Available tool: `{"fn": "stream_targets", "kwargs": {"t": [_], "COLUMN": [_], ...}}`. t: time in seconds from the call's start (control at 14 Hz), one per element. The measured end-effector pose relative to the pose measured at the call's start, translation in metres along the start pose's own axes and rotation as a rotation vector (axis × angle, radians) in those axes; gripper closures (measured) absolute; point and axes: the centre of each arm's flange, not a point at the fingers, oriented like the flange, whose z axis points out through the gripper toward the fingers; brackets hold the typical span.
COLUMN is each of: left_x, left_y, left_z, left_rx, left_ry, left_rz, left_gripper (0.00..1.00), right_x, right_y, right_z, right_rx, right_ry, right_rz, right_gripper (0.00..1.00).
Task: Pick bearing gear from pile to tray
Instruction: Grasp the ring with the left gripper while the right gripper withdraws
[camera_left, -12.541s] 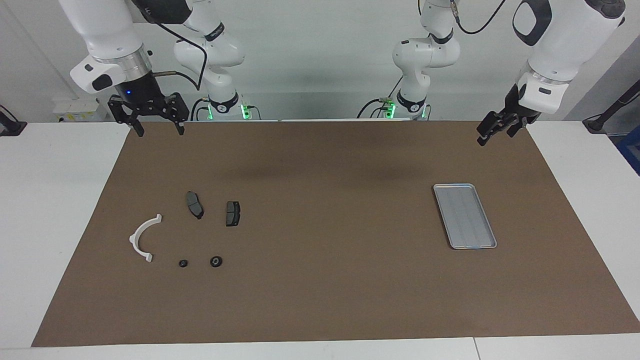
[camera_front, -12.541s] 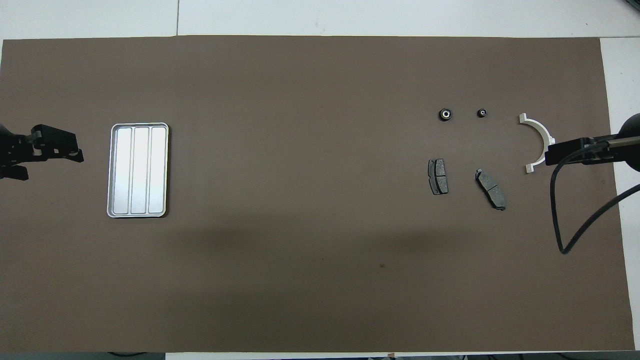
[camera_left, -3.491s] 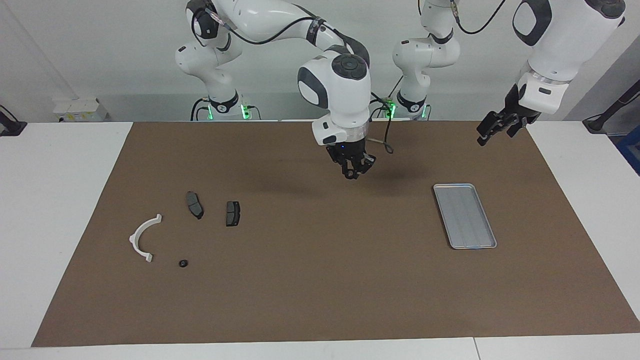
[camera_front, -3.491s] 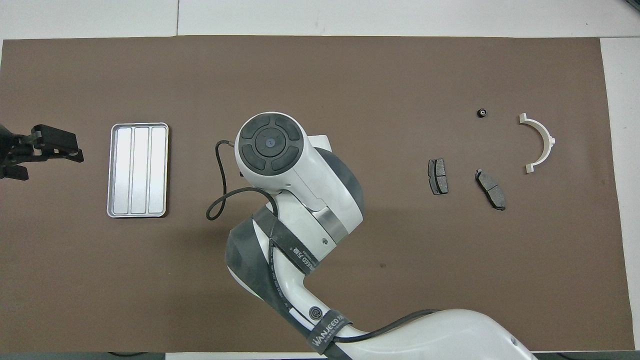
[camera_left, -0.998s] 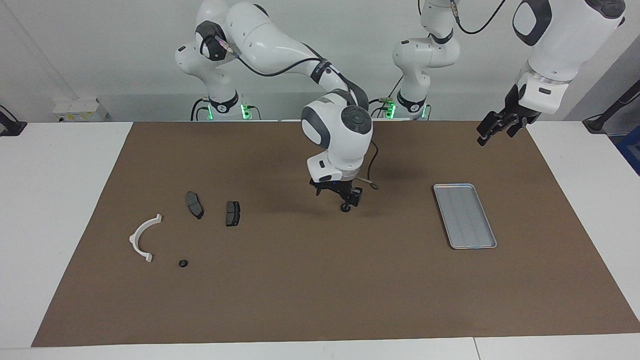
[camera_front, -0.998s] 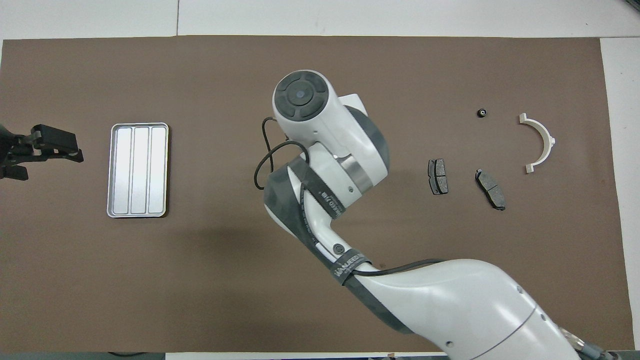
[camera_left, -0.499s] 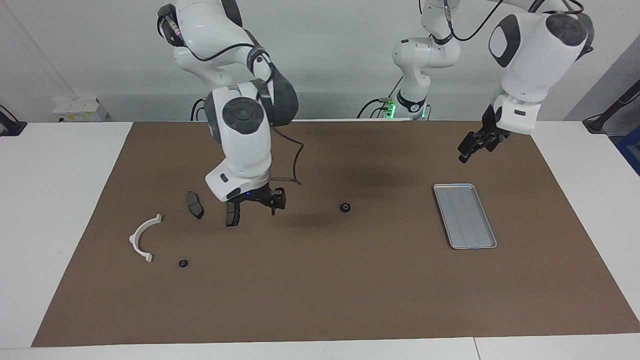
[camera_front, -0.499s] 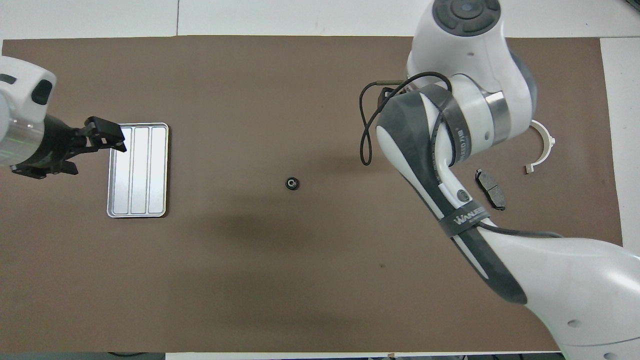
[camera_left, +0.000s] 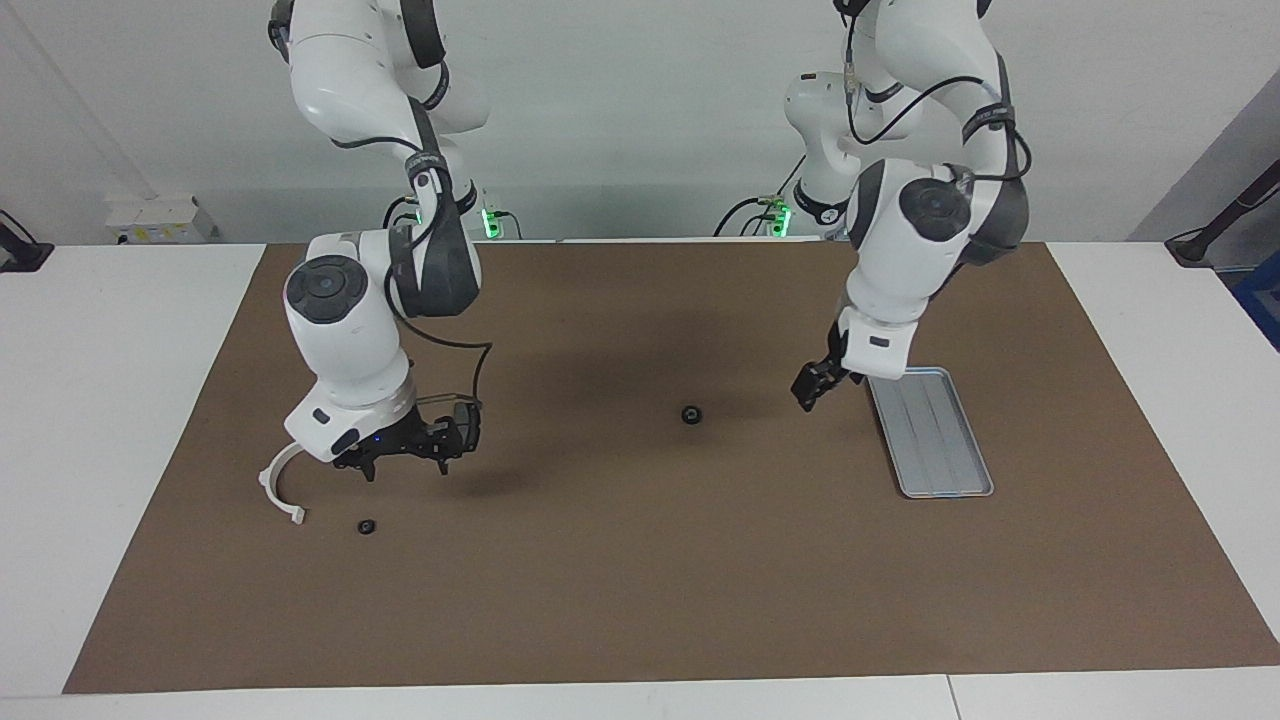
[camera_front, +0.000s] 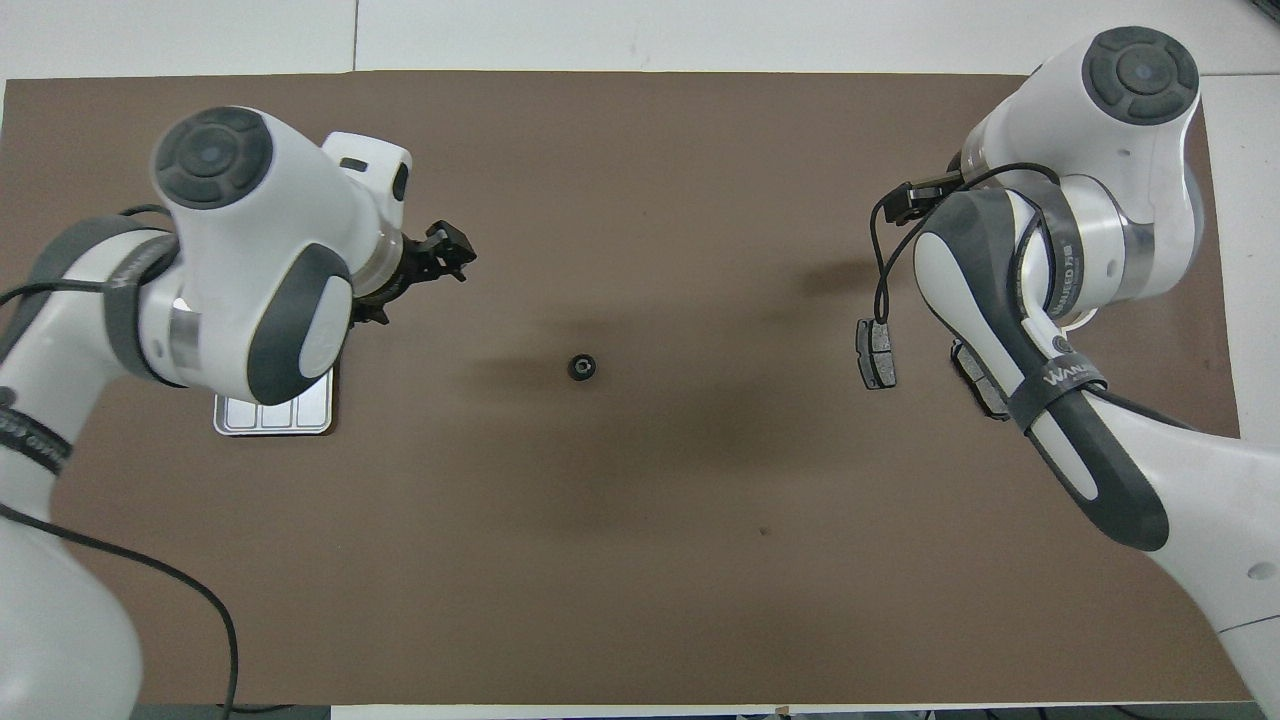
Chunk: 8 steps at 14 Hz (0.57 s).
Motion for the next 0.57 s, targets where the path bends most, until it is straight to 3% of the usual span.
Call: {"fn": "stream_targets", "kwargs": {"t": [0.29, 0.57], "left_x": [-0.027, -0.057], "left_y": [0.055, 0.070], "left_z": [0.068, 0.104], "left_rx": [-0.034, -0.007], "left_ry": [0.020, -0.001], "left_rz": [-0.034, -0.011], "left_gripper": [0.00, 0.00], "right_x": [-0.014, -0.020], "right_y": [0.039, 0.061], "right_z": [0.028, 0.056], "right_rx": [-0.002, -0.004], "right_ry": [0.041, 0.075], "right_rz": [-0.005, 0.014], "right_gripper": [0.00, 0.00]}}
